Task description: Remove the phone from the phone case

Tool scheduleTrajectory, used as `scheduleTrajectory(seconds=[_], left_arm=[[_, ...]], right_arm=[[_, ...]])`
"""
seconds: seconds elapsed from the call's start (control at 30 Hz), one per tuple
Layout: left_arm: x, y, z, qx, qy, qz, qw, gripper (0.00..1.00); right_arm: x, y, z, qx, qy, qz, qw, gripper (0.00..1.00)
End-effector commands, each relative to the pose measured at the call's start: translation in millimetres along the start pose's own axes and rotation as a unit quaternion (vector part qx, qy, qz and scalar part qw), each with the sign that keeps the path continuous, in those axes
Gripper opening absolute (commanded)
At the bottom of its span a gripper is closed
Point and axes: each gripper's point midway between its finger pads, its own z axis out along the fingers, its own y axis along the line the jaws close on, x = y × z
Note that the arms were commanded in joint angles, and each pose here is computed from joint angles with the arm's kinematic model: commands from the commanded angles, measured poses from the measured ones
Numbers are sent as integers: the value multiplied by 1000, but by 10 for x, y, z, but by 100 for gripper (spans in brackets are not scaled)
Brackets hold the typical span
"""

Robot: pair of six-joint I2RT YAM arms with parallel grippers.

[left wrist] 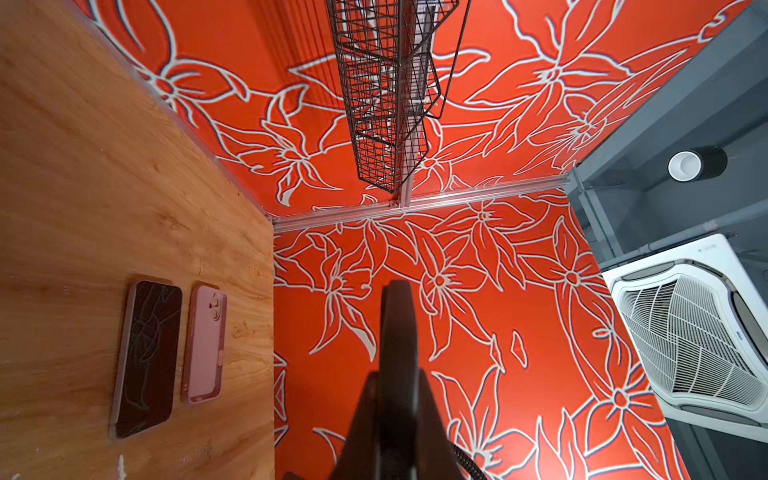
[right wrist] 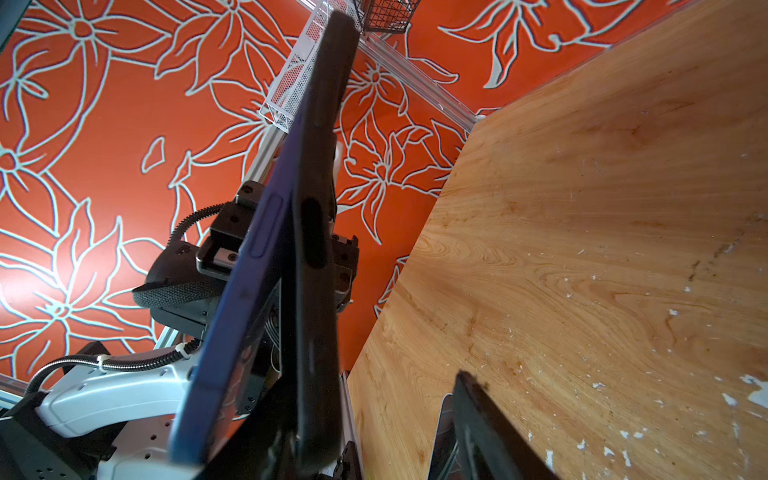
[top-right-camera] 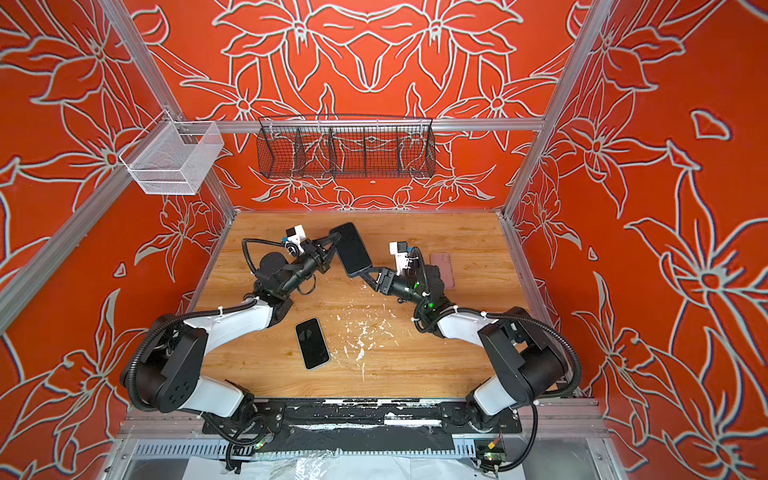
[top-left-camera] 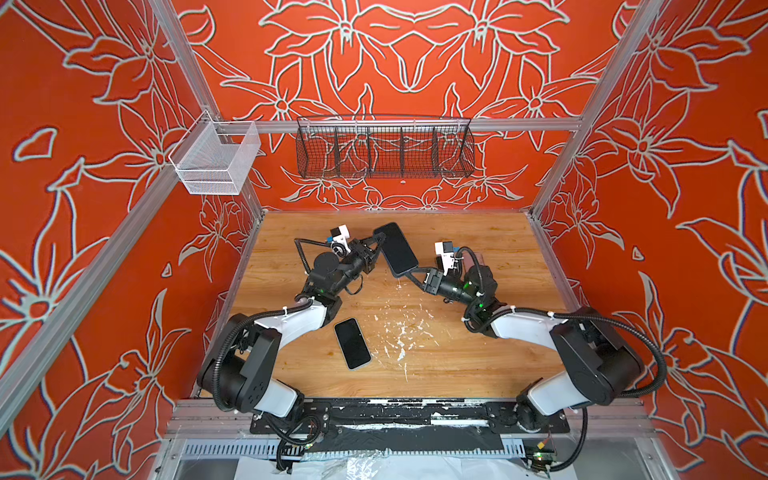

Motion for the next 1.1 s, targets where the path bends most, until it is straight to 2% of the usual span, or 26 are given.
scheduleTrajectory(seconds=[0.0, 0.37, 0.93, 1.07], left_arm=[[118, -381, -58, 65, 29, 11, 997, 0], [136, -276, -80, 57, 29, 20, 998, 0], [96, -13, 26, 33, 23, 30, 999, 0], [98, 30, 36, 31, 24, 25, 999, 6]], right_arm=[[-170, 126, 17, -25, -24, -1, 999, 58], [-265, 309, 75, -81, -34, 16, 996, 39], [-161, 457, 185, -118, -36, 49, 991, 12], [-136, 483, 205, -120, -38, 55, 991, 7]])
